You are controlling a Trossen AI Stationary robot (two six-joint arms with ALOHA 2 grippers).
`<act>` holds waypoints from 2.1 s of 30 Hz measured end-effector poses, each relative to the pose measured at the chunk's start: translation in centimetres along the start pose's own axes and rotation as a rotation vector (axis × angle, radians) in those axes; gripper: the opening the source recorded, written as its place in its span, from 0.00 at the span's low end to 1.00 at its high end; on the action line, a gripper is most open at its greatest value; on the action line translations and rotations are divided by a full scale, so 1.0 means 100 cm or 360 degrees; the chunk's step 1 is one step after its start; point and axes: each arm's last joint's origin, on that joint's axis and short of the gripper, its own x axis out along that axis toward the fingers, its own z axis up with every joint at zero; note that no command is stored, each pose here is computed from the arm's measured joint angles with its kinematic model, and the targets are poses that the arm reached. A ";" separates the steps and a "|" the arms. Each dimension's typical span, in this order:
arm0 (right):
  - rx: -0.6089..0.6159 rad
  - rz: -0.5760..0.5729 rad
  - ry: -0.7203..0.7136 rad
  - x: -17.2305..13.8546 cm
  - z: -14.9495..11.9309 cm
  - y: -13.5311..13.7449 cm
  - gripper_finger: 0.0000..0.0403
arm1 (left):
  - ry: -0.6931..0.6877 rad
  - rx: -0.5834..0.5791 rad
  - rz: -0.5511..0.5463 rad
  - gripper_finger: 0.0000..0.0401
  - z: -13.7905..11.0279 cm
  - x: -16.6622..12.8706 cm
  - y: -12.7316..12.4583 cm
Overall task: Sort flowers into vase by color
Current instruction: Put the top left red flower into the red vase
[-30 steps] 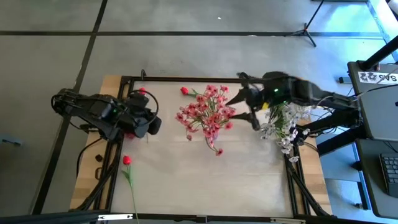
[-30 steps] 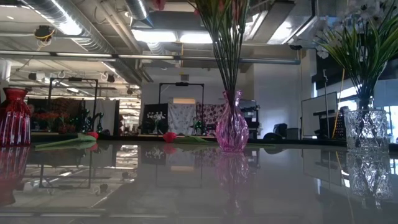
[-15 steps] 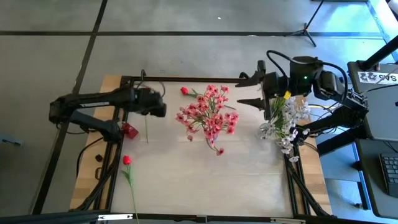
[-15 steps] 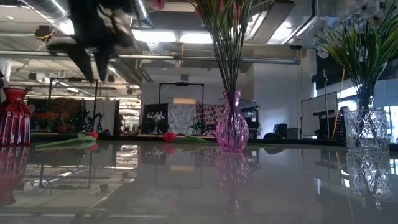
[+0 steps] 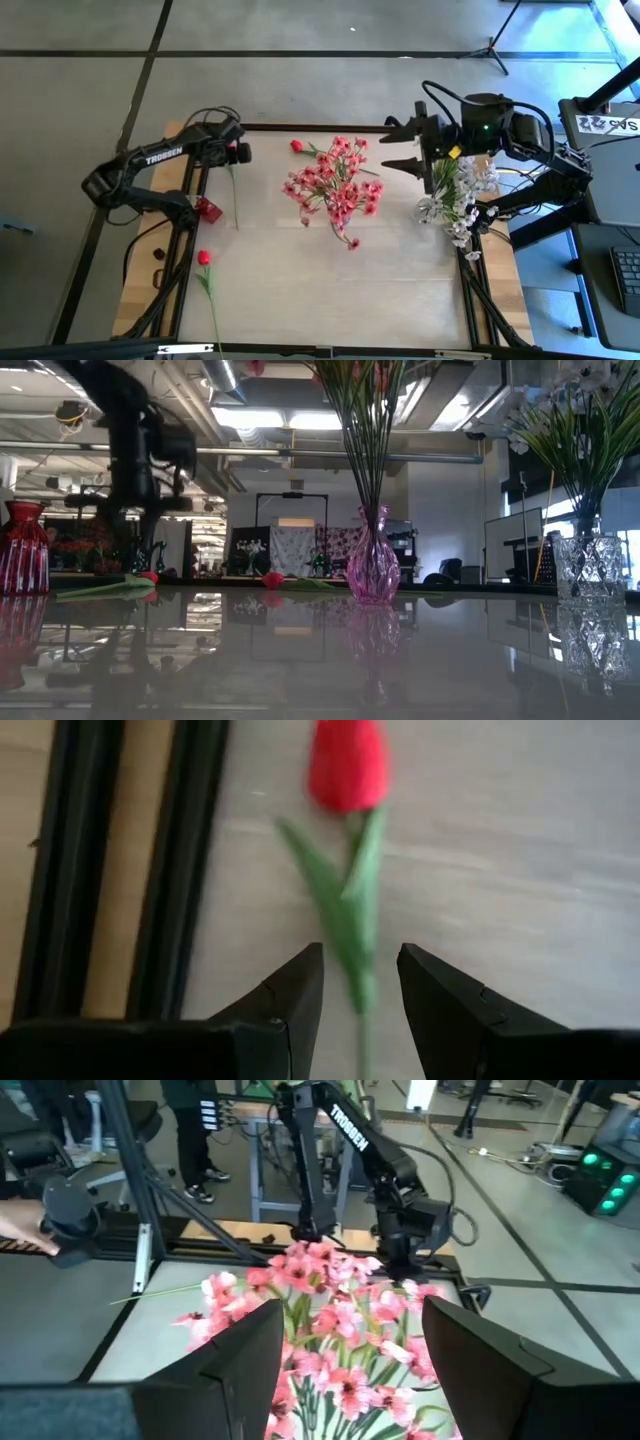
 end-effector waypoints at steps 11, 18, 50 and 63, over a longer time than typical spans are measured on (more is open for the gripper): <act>0.0002 -0.0047 0.0014 0.003 0.000 -0.001 0.59 | 0.0025 -0.0039 0.0105 0.32 0.003 0.048 -0.008; 0.0083 -0.0057 0.0022 0.003 -0.001 -0.001 0.59 | 0.0062 -0.0039 0.0206 0.32 0.005 0.068 -0.011; -0.0033 -0.0135 0.0089 0.003 -0.004 -0.003 0.59 | -0.1391 0.0241 -0.1134 0.00 -0.060 -0.142 0.059; 0.0074 -0.0138 0.0081 0.003 -0.004 -0.003 0.59 | -0.1760 0.0838 -0.1501 0.00 -0.047 -0.203 0.103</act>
